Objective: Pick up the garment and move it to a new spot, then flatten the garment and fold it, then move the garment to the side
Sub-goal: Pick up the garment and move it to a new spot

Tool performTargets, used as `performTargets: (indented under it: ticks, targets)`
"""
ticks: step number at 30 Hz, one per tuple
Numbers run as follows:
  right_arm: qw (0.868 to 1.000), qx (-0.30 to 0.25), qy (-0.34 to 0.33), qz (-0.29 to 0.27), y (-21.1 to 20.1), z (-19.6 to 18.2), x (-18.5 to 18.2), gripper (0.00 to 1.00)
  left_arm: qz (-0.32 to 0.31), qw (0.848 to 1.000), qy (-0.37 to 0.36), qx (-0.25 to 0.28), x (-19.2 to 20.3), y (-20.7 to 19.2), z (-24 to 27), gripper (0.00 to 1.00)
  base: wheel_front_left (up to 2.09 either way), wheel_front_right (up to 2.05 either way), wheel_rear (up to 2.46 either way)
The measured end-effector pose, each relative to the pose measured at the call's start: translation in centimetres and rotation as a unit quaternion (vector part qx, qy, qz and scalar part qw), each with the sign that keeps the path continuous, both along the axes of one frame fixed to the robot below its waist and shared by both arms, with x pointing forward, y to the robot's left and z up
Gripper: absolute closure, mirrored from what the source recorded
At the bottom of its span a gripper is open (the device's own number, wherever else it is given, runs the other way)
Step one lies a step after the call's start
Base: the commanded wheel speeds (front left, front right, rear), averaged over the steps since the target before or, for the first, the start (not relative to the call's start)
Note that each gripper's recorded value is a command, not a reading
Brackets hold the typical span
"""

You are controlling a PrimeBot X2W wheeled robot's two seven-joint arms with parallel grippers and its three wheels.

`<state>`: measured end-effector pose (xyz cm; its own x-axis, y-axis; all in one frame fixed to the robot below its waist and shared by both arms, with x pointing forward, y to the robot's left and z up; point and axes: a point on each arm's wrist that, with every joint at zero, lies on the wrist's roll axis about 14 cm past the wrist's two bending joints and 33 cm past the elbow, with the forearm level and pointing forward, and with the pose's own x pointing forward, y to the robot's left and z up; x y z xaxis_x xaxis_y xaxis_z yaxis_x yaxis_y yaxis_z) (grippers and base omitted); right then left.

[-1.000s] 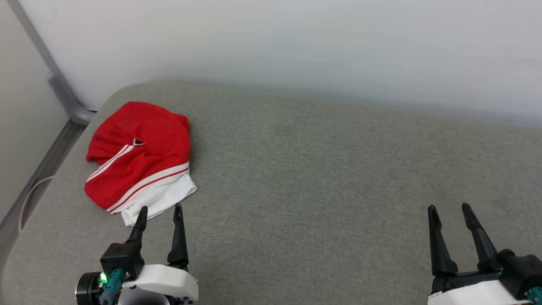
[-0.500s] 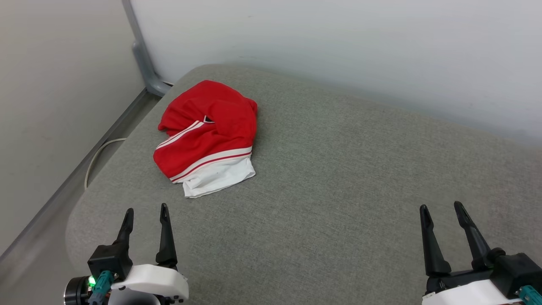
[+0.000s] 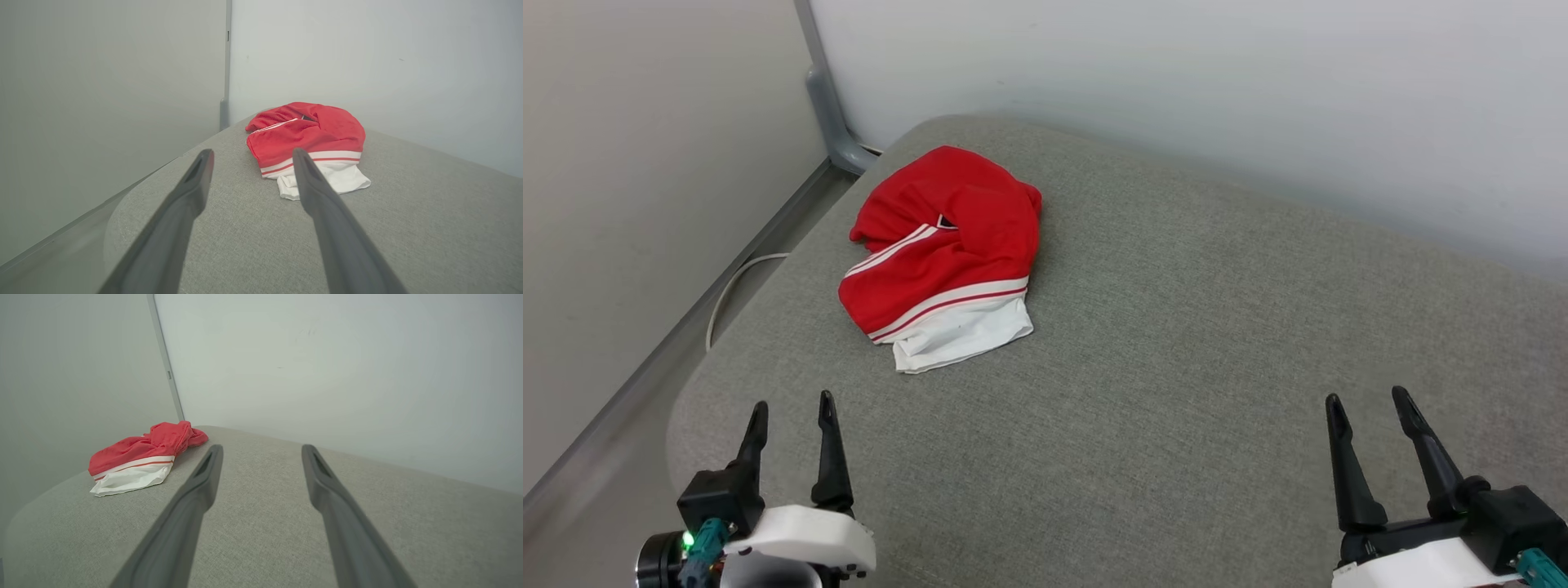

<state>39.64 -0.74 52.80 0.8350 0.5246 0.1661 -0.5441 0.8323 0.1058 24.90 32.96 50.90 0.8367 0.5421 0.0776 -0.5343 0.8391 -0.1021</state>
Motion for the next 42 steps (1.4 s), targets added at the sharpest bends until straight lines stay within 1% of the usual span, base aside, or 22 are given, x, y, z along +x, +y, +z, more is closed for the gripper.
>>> performTargets:
  ticks: [2,4,11,17,20,23,25,27,29,32,36,39,42]
  targets:
    - [1.0,-0.002,-0.001,-0.004,-0.3,-0.1,0.1,0.0,-0.011,1.0,0.0,0.003,0.7,-0.1,0.2,0.0,0.0,0.0,0.0]
    - [1.0,-0.005,-0.002,-0.007,-0.4,-0.2,0.3,0.0,-0.023,1.0,-0.01,0.019,2.2,0.2,1.3,0.0,0.0,0.0,0.0]
    - [0.999,-0.015,-0.014,-0.031,-1.8,-0.3,1.9,0.0,-0.058,0.992,-0.052,0.097,8.6,2.1,7.3,0.0,0.0,0.0,0.0]
    - [0.998,-0.027,-0.016,-0.059,-3.9,-1.0,3.4,0.0,-0.089,0.985,-0.071,0.128,14.7,3.1,10.6,0.0,0.0,0.0,0.0]
    - [0.997,-0.032,-0.016,-0.073,-5.1,-1.4,4.0,0.0,-0.109,0.982,-0.065,0.136,17.6,3.2,11.0,0.0,0.0,0.0,0.0]
    - [0.995,-0.04,-0.014,-0.086,-6.2,-1.9,4.4,0.0,-0.134,0.98,-0.023,0.145,20.3,3.1,9.8,0.0,0.0,0.0,0.0]
    - [0.995,-0.042,-0.017,-0.092,-6.8,-1.9,4.8,0.0,-0.147,0.978,0.023,0.146,21.9,3.3,8.6,0.0,0.0,0.0,0.0]
    - [0.994,-0.044,-0.017,-0.101,-7.4,-2.1,5.1,0.0,-0.159,0.976,0.06,0.133,23.4,3.3,7.4,0.0,0.0,0.0,0.0]
    - [0.993,-0.047,-0.015,-0.108,-8.0,-2.4,5.4,0.0,-0.182,0.971,0.105,0.116,24.7,2.4,5.6,0.0,0.0,0.0,0.0]
    - [0.992,-0.051,-0.014,-0.114,-8.6,-2.8,5.8,0.0,-0.216,0.954,0.193,0.08,25.8,1.1,2.1,0.0,0.0,0.0,0.0]
    - [0.991,-0.055,-0.008,-0.119,-9.1,-3.5,6.1,0.0,-0.235,0.928,0.286,0.039,26.0,0.9,-1.0,0.0,0.0,0.0,0.0]
    - [0.991,-0.059,-0.007,-0.122,-9.4,-3.8,6.5,0.0,-0.25,0.896,0.367,0.0,25.2,0.3,-4.2,0.0,0.0,0.0,0.0]
    - [0.99,-0.062,0.0,-0.125,-9.8,-4.5,6.8,0.0,-0.258,0.864,0.431,-0.021,24.4,0.0,-6.4,0.0,0.0,0.0,0.0]
